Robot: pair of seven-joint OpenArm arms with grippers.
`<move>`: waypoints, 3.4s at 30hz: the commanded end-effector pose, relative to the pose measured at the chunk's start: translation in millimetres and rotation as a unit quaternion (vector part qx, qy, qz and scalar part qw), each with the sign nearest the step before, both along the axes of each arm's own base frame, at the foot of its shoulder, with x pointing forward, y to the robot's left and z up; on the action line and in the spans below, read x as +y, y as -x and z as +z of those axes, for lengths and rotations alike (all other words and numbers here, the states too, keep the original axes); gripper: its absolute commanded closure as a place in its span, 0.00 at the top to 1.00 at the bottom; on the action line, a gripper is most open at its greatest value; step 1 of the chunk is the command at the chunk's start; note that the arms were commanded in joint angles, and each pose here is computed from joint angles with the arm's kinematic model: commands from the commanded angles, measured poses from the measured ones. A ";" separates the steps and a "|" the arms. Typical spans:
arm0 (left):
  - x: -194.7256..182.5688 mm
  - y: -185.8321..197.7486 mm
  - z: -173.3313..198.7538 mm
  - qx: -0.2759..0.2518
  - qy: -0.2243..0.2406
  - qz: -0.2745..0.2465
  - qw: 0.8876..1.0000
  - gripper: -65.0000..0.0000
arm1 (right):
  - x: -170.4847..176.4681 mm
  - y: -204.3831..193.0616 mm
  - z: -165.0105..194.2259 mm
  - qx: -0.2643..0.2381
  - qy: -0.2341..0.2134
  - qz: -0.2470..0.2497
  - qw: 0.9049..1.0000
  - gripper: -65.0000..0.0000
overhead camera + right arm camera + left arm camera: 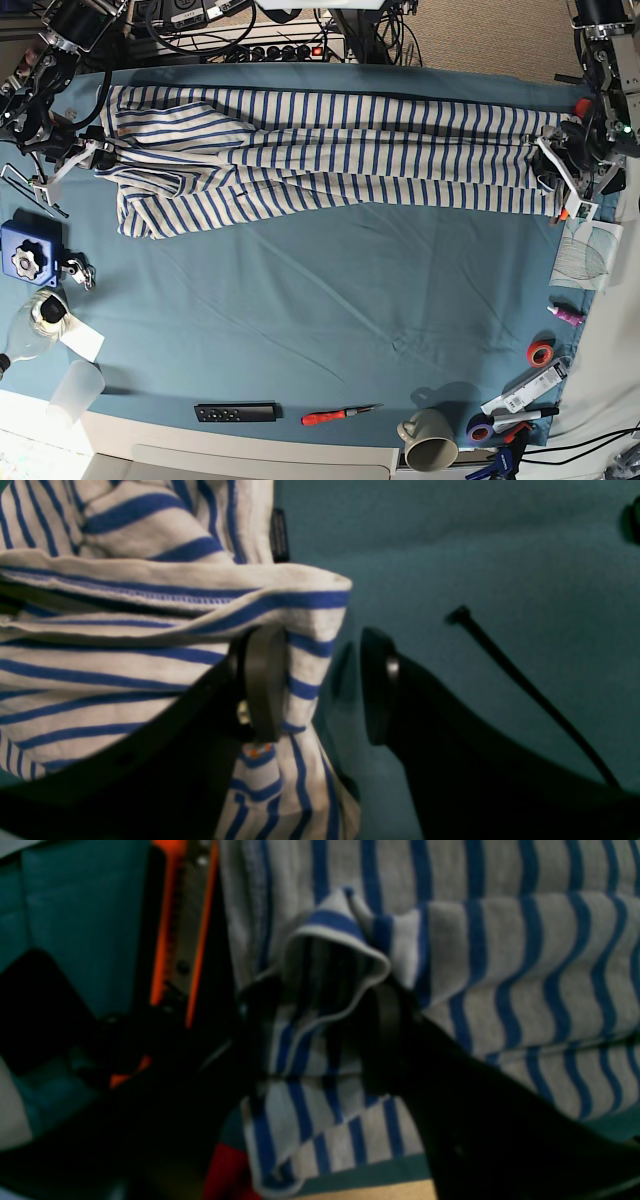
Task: Fold the T-shirt properly
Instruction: 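Hold the folded strip ends with both grippers and adjust the grip, then lift the strip end with the left gripper and fold it toward the right gripper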
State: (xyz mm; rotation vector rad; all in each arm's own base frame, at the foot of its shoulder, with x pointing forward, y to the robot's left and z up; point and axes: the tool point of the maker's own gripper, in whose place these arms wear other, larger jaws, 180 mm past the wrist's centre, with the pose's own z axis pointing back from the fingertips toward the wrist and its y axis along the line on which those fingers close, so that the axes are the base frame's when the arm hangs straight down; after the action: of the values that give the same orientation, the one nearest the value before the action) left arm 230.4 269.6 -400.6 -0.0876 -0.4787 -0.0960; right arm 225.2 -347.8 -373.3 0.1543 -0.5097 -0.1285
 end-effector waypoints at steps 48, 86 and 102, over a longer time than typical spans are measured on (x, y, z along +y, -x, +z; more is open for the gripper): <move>4.2 -5.7 46.6 -0.028 -0.087 0.004 0.996 0.52 | -9.2 -9.6 15.6 -0.023 0.014 -0.001 1.000 0.38; -42.2 38.2 -20.5 0.101 0.150 -0.031 0.983 0.00 | -9.3 -9.6 15.7 -0.023 0.014 -0.001 1.000 0.38; -25.0 -20.2 66.3 -0.075 0.092 -0.045 0.992 0.00 | -9.2 -9.6 15.6 -0.023 0.014 -0.001 1.000 0.38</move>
State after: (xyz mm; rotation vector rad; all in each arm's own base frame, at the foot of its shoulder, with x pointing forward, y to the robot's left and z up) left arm 242.0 242.5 -348.4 -0.2872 -0.5823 -0.1292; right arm 225.5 -347.8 -373.1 0.1554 -0.5104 -0.1323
